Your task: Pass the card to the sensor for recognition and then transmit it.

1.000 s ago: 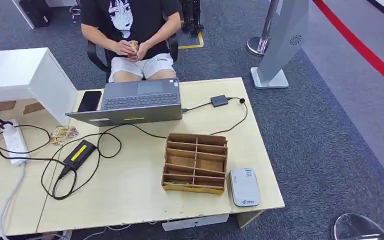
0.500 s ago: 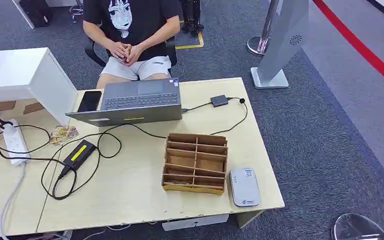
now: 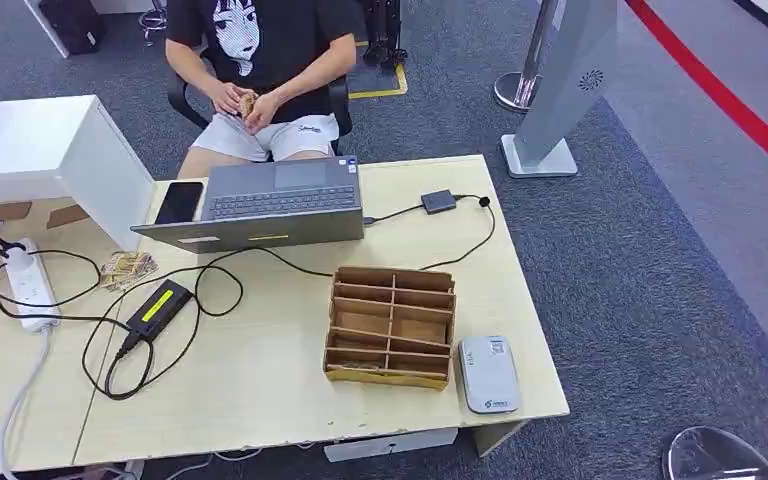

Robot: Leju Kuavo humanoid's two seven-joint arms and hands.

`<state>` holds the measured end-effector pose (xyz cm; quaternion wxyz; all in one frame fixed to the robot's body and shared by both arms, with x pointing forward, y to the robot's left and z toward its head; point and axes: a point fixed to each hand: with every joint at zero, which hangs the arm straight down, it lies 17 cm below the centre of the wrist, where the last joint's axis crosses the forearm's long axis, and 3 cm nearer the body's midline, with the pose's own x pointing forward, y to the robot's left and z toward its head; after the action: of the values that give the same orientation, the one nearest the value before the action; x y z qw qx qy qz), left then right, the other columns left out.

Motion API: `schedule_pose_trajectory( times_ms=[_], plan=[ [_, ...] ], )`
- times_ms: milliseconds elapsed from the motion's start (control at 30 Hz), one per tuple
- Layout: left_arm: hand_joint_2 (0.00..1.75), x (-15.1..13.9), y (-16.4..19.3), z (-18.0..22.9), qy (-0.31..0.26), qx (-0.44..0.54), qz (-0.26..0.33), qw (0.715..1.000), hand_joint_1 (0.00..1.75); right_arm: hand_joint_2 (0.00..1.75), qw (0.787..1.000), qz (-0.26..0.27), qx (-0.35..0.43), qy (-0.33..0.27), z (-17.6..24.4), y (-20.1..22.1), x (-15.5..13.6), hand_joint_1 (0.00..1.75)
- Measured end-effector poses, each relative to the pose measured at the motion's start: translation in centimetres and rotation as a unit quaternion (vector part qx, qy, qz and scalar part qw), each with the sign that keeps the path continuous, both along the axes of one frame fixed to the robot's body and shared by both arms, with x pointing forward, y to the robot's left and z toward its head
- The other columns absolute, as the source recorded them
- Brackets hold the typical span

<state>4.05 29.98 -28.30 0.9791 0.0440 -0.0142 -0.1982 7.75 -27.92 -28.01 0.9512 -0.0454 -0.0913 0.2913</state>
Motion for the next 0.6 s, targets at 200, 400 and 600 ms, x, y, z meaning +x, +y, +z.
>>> schedule_pose_trajectory(
  times_ms=[200, 400, 600],
  plan=[
    [1.75, 0.04, -0.04, 0.0, -0.001, -0.001, 0.0, 1.0, 0.72, 1.75, 1.0, -0.001, 0.0, 0.0, 0.0, -0.01, 0.0, 0.51],
    [1.75, 0.06, 0.04, 0.0, -0.002, 0.001, 0.0, 1.0, 0.0, 1.75, 1.0, 0.001, -0.001, -0.001, 0.0, -0.06, 0.0, 0.0],
    [1.75, 0.07, 0.07, -0.01, -0.002, 0.002, 0.0, 1.0, 0.0, 1.75, 1.0, 0.006, -0.005, -0.002, -0.02, -0.25, 0.0, 0.0]
  ],
)
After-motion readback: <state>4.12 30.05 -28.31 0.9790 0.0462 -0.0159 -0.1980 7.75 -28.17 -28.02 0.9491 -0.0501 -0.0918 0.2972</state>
